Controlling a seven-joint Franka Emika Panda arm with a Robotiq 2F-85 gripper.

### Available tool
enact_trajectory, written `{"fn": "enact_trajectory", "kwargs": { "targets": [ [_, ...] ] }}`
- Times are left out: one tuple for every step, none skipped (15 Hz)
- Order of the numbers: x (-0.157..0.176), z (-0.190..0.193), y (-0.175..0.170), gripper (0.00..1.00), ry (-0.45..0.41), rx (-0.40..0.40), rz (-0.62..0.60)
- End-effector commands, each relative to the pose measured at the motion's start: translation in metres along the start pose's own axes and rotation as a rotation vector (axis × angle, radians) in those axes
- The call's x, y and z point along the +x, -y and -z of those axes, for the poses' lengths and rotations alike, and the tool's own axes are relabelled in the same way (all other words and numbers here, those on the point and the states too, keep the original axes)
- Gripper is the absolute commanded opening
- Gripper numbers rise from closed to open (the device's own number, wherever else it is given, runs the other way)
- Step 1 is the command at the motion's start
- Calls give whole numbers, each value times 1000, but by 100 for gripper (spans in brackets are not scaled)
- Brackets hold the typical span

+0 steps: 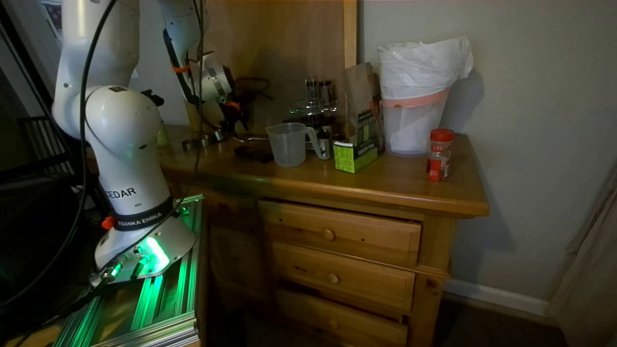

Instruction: Put the fork in the jar

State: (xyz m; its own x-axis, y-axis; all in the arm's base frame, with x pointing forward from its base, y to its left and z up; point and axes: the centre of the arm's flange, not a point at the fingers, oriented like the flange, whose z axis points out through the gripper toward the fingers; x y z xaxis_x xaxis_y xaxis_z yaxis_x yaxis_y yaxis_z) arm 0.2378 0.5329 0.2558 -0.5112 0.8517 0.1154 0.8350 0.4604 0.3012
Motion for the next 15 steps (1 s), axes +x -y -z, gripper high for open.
{"fn": "enact_trajectory", "kwargs": {
  "targets": [
    [4,15,-5,70,-37,21,108],
    [3,16,-3,71,-10,37,134],
    [3,16,-2,71,10,52,162],
    [1,16,0,72,38,73,196],
    [-1,16,1,71,69,91,226],
    [-5,16,1,69,94,104,248],
    [-10,18,-1,78,103,105,248],
    [-3,2,8,70,81,92,208],
    [-5,3,7,71,93,97,216],
    [-7,4,6,77,97,97,220],
    [-7,4,6,78,99,98,221],
    [-7,4,6,94,100,98,222],
    [-11,0,4,95,124,78,263],
    [-15,-3,2,99,136,86,315],
    [-17,-5,0,100,148,94,344]
  ]
}}
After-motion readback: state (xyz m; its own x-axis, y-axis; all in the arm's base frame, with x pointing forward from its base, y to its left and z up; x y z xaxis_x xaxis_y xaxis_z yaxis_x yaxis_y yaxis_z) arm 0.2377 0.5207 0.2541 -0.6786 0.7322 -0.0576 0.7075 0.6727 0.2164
